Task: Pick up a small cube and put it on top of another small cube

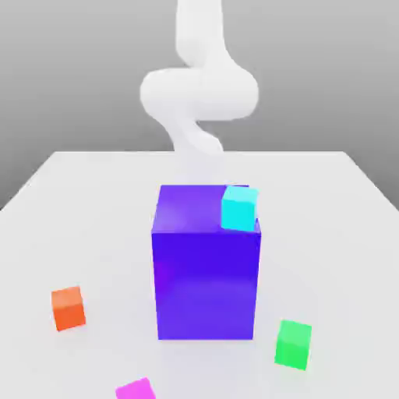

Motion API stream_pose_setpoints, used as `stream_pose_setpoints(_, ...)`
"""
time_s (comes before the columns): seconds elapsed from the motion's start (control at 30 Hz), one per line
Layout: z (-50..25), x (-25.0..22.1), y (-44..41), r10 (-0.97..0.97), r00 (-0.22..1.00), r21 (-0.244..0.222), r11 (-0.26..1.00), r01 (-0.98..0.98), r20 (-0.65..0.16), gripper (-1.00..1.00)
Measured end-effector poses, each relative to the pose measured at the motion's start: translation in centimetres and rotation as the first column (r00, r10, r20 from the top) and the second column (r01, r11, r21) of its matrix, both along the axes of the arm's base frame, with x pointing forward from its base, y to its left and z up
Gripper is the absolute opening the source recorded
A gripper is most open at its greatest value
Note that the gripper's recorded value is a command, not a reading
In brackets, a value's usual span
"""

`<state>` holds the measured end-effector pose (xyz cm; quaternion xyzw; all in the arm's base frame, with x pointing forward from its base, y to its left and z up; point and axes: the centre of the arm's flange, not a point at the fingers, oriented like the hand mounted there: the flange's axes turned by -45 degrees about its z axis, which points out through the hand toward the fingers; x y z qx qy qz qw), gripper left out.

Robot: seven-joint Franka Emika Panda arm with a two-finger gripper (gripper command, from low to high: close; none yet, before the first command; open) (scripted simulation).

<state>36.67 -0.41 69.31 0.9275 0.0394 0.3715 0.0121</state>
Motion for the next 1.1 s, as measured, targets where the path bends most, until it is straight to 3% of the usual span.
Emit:
stream_pose_setpoints(0.27,-6.4,6.0,-1.2,0.235,0.962,-0.171,0.951,-0.258,-0.140,0.00)
stream_pose_setpoints(0.53,-13.6,10.8,-2.4,0.441,0.847,-0.269,0.812,-0.517,-0.295,0.00)
stream_pose_setpoints(0.8,-21.6,14.3,-3.7,0.603,0.660,-0.294,0.598,-0.745,-0.448,0.00)
stream_pose_setpoints(1.1,-31.2,16.6,-5.1,0.713,0.380,-0.244,0.292,-0.925,-0.588,0.00)
